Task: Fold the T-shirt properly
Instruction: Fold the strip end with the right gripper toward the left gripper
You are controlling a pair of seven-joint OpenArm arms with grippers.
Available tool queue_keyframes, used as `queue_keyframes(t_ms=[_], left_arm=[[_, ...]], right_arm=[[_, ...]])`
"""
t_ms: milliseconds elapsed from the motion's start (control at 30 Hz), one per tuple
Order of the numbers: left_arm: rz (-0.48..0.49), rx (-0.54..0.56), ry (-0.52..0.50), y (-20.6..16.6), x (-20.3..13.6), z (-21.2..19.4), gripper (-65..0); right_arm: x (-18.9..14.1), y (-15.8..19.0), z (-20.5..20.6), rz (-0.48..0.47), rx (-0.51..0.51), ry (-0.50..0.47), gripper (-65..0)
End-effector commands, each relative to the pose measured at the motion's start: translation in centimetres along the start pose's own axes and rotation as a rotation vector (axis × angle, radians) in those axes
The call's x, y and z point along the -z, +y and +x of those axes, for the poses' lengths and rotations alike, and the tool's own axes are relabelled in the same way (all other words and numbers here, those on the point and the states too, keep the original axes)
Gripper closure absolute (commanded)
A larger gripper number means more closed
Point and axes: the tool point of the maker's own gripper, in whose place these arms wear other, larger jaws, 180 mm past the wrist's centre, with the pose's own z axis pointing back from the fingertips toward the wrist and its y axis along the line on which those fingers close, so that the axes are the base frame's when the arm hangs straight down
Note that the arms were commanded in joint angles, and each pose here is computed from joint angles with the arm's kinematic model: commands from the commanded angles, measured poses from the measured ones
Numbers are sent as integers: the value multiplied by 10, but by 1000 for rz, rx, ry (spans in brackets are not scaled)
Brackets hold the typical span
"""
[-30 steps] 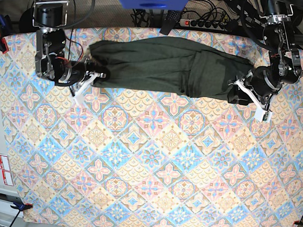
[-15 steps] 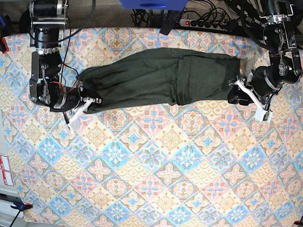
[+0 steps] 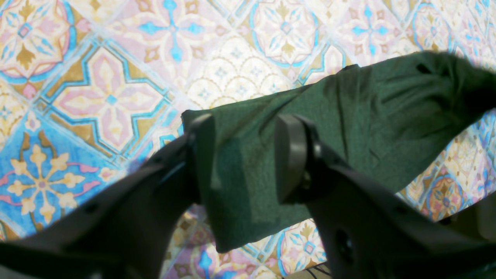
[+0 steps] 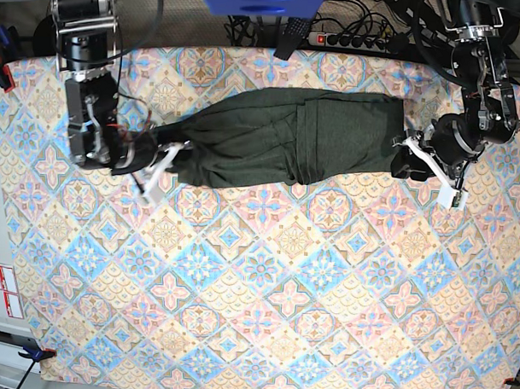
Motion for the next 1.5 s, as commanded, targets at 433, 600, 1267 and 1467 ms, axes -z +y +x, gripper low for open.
queue_keyframes(t_ms=[433, 600, 1267, 1467], left_arm=[[0, 22, -42, 1, -4, 16, -247], [2, 22, -42, 1, -4, 16, -247], [2, 22, -42, 1, -4, 16, -247], [0, 24, -43, 1, -4, 17, -247]], right_arm=[[-24, -8, 43, -18, -38, -157, -213], [-40, -27, 48, -64, -27, -185, -281], [-26, -60, 15, -95, 74, -83, -474], [-24, -61, 12, -95, 80, -75, -475]])
